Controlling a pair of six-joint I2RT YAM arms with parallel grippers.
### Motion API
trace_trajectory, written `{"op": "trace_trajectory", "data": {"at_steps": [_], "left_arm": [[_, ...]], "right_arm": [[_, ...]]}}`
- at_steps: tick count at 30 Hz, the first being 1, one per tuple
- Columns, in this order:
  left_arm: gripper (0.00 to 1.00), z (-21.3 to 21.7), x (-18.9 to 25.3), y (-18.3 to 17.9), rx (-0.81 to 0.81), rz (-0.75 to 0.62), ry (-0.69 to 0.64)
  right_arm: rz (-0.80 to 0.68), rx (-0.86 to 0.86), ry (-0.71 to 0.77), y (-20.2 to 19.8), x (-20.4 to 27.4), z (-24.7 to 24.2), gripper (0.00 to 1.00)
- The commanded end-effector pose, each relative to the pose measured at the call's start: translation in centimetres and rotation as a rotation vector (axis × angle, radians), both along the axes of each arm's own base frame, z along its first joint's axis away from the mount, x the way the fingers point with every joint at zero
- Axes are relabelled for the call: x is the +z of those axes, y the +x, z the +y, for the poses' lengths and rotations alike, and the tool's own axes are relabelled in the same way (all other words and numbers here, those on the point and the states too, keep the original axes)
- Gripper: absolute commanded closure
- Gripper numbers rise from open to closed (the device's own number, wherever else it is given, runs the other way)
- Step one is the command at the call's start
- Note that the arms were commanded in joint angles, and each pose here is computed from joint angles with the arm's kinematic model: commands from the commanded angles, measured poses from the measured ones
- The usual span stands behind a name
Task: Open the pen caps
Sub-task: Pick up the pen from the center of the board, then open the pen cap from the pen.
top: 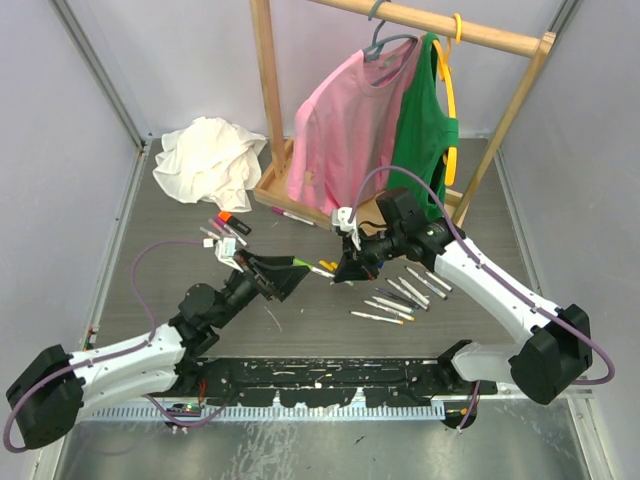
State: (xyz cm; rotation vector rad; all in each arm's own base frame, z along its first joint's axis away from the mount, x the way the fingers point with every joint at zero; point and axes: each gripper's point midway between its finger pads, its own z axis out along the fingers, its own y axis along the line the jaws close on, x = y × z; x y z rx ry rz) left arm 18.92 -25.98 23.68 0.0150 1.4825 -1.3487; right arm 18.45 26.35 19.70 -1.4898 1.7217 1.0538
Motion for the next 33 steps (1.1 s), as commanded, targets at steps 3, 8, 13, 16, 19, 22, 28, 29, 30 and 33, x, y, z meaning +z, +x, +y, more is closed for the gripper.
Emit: {"op": "trace_trajectory", "data": {"at_steps": [3, 8, 13, 16, 19, 22, 28, 29, 30, 33], "left_arm": [[0.32, -1.6, 6.1, 0.6, -0.037, -0.073, -0.181], [0.56, -2.4, 5.3, 1.2, -0.045, -0.028, -0.177], [0.58, -2.3, 4.8, 1.1, -0.043, -0.010, -0.173], [0.57, -2.3, 4.1, 1.2, -0.038, 0.011, -0.158], [0.57, -2.3, 3.5, 1.2, -0.034, 0.027, -0.150], [0.57, -2.5, 3.2, 1.2, -0.039, 0.034, -0.144], [0.77, -2.4, 2.9, 1.4, -0.029, 0.036, -0.133], [0.82, -2.4, 2.9, 1.5, -0.024, 0.036, -0.130], [0.86, -2.4, 2.8, 1.5, -0.022, 0.035, -0.123], [1.00, -2.3, 2.5, 1.5, -0.016, 0.027, -0.103]], "right_arm": [[-0.031, 0.034, 0.053, -0.7, 1.6, 0.2, 0.99], [-0.045, 0.001, 0.049, -0.1, 1.5, 0.1, 0.99], [-0.058, -0.038, 0.045, 0.7, 1.5, 0.1, 0.99], [-0.068, -0.064, 0.051, 1.0, 1.7, 0.1, 0.99], [-0.069, -0.074, 0.055, 1.2, 1.8, 0.1, 0.99], [-0.062, -0.080, 0.050, 1.4, 1.5, 0.0, 0.99], [-0.054, -0.077, 0.040, 1.4, 1.1, 0.1, 0.99], [-0.051, -0.074, 0.039, 1.3, 1.0, 0.1, 0.99], [-0.047, -0.069, 0.040, 1.3, 1.0, 0.1, 0.99], [-0.036, -0.058, 0.043, 1.1, 0.8, 0.2, 0.96]]}}
